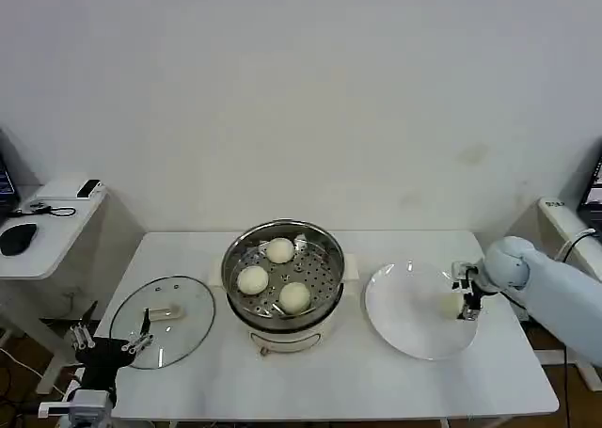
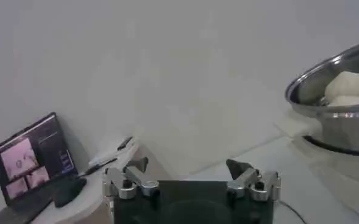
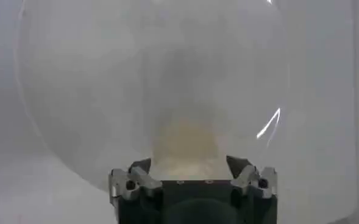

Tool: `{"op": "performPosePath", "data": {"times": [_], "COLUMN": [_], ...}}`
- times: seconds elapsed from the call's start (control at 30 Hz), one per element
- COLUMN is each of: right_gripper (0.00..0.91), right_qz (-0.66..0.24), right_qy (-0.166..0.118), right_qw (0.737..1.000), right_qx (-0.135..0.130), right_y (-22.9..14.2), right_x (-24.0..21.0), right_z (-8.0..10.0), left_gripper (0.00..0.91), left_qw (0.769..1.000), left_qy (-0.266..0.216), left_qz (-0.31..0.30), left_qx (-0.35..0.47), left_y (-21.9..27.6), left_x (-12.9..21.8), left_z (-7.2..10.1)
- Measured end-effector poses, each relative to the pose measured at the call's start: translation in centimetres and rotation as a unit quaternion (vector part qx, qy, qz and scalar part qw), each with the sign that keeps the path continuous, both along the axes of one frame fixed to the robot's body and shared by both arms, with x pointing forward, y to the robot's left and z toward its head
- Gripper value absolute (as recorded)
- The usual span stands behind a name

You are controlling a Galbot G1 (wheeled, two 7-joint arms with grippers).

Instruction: Take steamed baozi put them in steamer then cover it.

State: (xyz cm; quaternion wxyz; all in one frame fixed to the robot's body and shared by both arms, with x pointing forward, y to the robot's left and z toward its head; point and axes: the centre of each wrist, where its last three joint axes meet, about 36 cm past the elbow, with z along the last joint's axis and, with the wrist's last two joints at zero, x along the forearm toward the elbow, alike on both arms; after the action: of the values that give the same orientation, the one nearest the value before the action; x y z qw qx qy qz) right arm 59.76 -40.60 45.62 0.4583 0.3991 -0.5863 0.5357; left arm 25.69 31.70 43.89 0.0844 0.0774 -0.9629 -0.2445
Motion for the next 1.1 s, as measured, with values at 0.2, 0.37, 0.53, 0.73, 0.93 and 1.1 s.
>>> {"op": "performPosePath", "data": {"times": [0.2, 0.37, 0.53, 0.73, 0.93, 1.1], "right_gripper": [0.655, 0.605, 0.605, 0.605, 0.615, 0.615], "right_qz": [-0.003, -0.005, -0.007, -0.002, 0.011, 0.032], "right_qy": [0.003, 0.006, 0.005, -0.003, -0.031, -0.062], "right_qw": [1.0, 1.0, 1.0, 1.0, 0.999, 0.997], "right_qx": [-0.002, -0.003, -0.004, -0.004, 0.009, 0.027], "right_y": [0.3, 0.4, 0.3, 0.4, 2.0, 4.9], "right_x": [0.2, 0.3, 0.3, 0.2, 0.9, 1.9], "right_z": [-0.3, -0.1, 0.6, 2.6, 6.7, 11.3], "left_gripper": [0.907, 0.907, 0.907, 0.907, 0.907, 0.907], "left_qw": [1.0, 1.0, 1.0, 1.0, 1.0, 1.0], "left_qy": [0.0, -0.001, -0.002, -0.005, -0.008, -0.008], "left_qz": [0.001, 0.001, 0.002, 0.0, -0.003, -0.005], "left_qx": [-0.001, -0.001, -0.001, 0.0, -0.002, -0.003], "left_y": [0.0, 0.0, 0.0, -0.1, -0.2, -0.3], "left_x": [0.0, 0.0, 0.0, 0.0, 0.1, 0.1], "left_z": [0.0, 0.0, 0.1, 0.3, 0.5, 0.5]}}
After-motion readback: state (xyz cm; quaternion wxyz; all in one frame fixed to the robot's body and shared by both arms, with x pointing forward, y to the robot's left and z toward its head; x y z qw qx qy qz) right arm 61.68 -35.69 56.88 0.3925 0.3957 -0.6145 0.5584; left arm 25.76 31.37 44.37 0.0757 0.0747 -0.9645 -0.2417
